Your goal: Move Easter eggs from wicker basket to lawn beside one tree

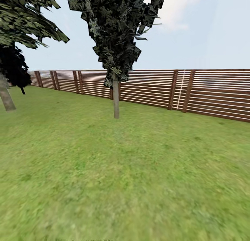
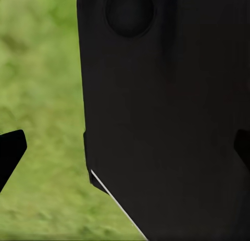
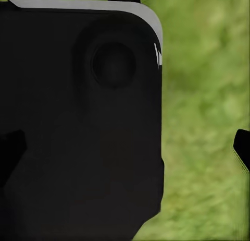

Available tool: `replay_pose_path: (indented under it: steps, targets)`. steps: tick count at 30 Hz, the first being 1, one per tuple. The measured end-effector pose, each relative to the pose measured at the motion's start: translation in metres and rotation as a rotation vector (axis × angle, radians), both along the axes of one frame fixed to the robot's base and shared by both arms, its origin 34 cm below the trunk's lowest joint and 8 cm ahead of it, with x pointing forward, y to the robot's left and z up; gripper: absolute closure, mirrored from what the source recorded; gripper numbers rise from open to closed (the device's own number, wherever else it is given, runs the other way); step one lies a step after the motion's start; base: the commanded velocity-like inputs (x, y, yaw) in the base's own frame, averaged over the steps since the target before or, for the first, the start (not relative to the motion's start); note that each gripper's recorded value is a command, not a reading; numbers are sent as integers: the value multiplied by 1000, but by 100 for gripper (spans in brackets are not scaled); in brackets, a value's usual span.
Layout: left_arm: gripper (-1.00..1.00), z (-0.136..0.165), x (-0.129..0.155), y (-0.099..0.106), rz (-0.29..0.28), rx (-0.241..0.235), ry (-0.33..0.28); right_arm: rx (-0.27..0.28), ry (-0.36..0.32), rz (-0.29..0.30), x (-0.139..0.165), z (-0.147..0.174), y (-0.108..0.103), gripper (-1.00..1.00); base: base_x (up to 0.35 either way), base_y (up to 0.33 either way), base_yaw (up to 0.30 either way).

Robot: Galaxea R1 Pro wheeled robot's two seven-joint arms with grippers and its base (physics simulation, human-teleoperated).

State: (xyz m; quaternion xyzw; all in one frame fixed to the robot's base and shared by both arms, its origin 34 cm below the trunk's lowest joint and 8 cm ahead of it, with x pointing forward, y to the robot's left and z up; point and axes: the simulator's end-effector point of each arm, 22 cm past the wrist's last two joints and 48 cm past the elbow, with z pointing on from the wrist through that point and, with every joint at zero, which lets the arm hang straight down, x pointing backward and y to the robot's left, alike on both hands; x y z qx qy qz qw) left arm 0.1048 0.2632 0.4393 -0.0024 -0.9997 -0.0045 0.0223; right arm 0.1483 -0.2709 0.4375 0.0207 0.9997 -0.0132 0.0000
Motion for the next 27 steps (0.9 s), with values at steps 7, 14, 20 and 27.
replay_pose_path:
  steps: [7,14,20,27]
  targets:
    - [-100,0,0,-1,-3,-2,0,0,0,0,0,0,0,-100,0,0,297]
    - [-100,0,0,-2,-4,-3,0,0,0,0,0,0,0,-100,0,0,297]
    - [-100,0,0,-1,-3,-1,0,1,1,3,0,0,1,-100,0,0,297]
    - [-100,0,1,1,-1,1,-1,3,2,7,-1,0,2,-100,0,0,297]
